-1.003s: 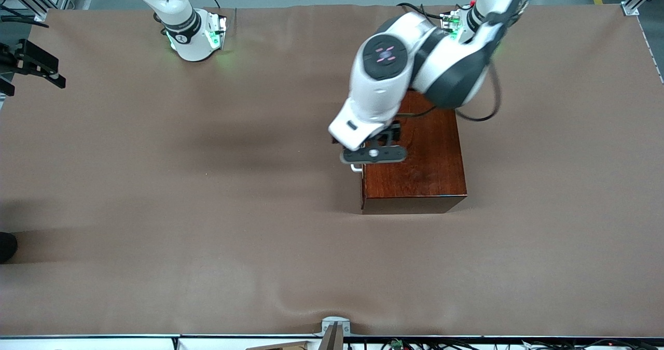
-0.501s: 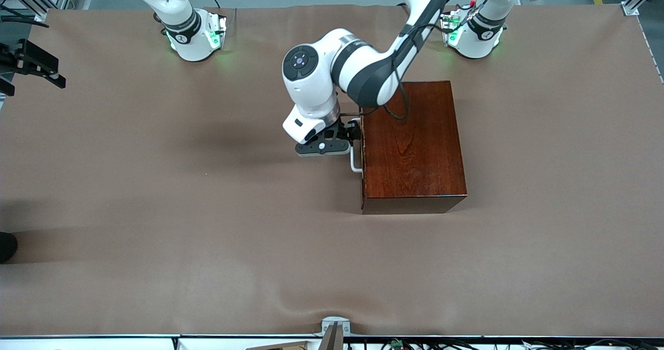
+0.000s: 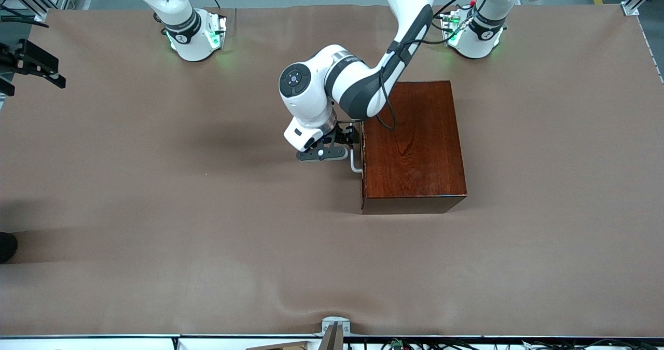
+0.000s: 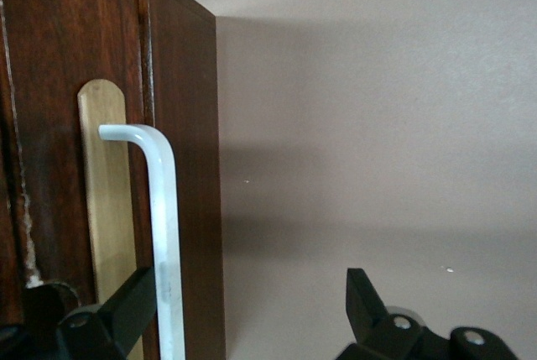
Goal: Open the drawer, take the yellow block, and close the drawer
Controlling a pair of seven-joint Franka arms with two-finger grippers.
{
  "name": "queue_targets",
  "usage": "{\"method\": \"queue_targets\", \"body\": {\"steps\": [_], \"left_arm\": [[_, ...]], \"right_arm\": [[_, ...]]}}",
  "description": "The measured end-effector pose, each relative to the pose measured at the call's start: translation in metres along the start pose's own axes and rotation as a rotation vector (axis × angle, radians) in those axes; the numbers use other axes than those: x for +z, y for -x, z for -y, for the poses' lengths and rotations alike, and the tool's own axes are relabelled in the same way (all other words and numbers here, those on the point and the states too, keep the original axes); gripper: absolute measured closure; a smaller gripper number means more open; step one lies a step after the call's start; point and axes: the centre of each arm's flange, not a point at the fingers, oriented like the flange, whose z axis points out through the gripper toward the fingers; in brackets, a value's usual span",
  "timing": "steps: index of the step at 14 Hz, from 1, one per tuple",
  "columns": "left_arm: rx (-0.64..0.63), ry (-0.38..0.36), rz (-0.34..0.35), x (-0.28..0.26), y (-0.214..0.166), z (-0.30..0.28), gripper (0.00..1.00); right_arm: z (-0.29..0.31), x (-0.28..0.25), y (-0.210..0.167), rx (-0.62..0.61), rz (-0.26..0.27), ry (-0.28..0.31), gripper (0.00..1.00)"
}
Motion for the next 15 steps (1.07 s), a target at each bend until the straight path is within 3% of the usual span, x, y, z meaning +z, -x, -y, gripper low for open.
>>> {"method": "queue_targets", "body": {"steps": [6, 15], "left_arm": [[-0.002, -0.059, 0.050, 0.011, 0.005, 0.005, 0.00], [-0.034, -0.080, 0.050, 0.035, 0.016, -0.010, 0.00]], "right_arm": [[0.000, 0.000, 0.000, 0.000, 0.000, 0.000, 0.00], [0.000, 0.000, 0.000, 0.000, 0.000, 0.000, 0.00]]}}
